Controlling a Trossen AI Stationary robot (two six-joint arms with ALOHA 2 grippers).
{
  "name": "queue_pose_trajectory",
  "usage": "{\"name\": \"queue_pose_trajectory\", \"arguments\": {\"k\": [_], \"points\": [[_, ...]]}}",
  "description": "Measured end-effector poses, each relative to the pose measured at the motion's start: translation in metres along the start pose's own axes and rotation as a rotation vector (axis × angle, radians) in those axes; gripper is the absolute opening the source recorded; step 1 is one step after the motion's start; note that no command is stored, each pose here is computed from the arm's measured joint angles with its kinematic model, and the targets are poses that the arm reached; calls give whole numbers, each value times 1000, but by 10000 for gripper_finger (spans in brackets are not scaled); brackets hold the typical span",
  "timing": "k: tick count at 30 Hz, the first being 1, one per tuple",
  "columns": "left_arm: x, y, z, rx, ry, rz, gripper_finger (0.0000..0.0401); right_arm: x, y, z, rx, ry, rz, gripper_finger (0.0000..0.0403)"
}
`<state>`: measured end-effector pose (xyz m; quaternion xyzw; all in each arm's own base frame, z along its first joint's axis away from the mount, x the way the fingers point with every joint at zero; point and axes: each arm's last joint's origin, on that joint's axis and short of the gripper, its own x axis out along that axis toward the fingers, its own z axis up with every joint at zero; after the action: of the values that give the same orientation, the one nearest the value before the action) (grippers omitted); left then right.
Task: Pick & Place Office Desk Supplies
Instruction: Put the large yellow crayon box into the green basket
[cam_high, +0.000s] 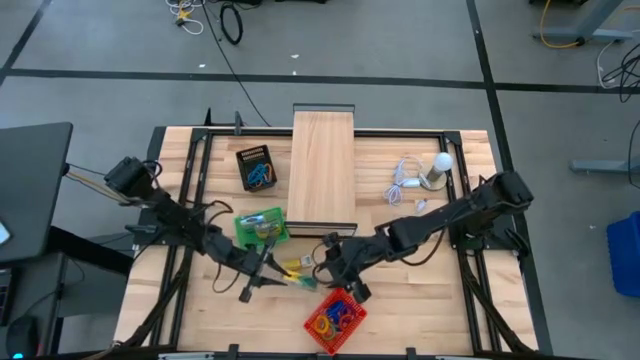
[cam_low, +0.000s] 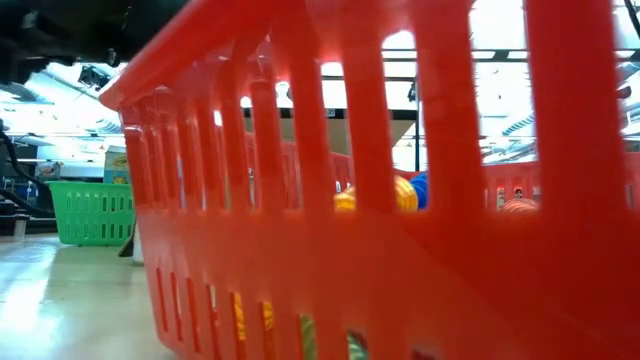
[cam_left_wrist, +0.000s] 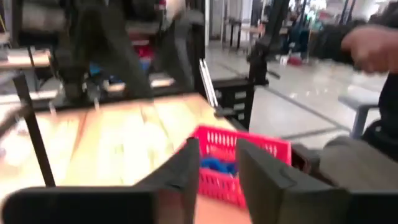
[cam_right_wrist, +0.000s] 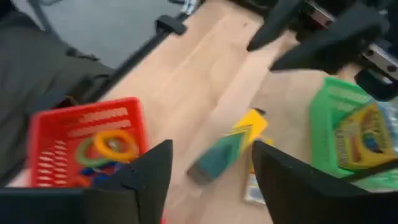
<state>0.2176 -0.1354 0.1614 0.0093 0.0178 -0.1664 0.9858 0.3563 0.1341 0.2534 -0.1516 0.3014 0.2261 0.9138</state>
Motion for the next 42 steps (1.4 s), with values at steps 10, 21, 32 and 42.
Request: {"name": "queue_pose_trajectory", "arguments": {"k": [10,21,32,42], "points": [[-7,-22,-21,35,267,142,215,34,-4,15,101,222,53,243],[2,-39,-15,200,503,257,215,79,-27,20,235,289,15,243],[-9,-54,-16,254,534,330,215,96,-26,15,374,288,70,243],[-10,-56,-16,256,525,340,215,110,-29,4,389,320,-1,243]]}}
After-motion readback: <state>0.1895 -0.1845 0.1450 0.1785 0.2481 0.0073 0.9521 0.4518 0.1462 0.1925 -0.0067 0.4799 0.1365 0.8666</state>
